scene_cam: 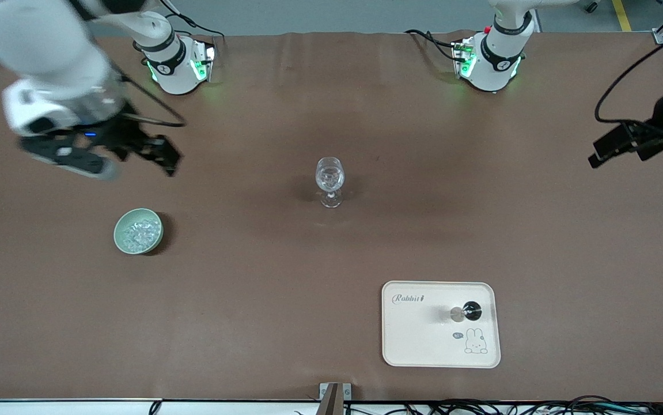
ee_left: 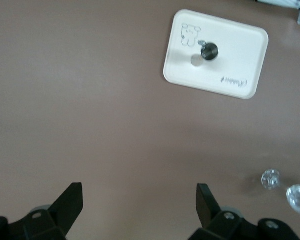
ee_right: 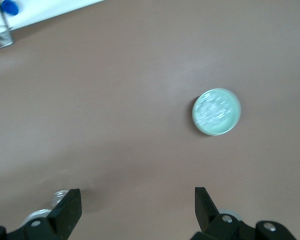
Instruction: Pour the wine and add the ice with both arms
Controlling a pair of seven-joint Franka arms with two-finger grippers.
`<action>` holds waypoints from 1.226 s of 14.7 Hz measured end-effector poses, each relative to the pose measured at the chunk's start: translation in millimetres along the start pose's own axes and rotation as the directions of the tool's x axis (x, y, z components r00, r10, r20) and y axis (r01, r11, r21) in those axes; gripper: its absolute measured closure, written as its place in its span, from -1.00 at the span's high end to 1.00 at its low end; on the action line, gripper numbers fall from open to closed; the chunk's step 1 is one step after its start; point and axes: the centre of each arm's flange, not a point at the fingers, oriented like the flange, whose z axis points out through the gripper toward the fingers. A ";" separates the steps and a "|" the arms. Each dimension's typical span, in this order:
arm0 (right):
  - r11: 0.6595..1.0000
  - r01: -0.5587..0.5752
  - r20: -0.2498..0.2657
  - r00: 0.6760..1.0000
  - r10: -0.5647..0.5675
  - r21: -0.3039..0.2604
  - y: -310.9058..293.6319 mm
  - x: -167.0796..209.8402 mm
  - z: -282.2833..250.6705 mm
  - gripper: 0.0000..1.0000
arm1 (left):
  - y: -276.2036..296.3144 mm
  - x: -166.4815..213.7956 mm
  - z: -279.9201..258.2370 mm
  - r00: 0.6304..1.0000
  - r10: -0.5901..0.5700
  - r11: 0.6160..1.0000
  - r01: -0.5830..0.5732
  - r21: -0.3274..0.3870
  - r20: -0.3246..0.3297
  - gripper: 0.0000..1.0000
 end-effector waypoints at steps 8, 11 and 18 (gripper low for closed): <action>0.989 0.147 -0.007 0.989 -0.147 -0.007 199.6 59.6 -28.9 1.00 | 19.1 -46.5 6.5 0.993 0.119 0.989 -0.120 0.091 0.016 1.00; 0.988 0.156 -0.005 0.988 -0.156 -0.007 202.4 60.4 -27.3 1.00 | 15.9 -44.9 7.4 0.986 0.163 0.982 -0.164 0.090 0.019 1.00; 0.987 0.159 -0.001 0.987 -0.159 -0.006 200.4 59.9 -25.5 1.00 | 18.8 -44.2 2.0 0.984 0.175 0.980 -0.176 0.088 0.015 1.00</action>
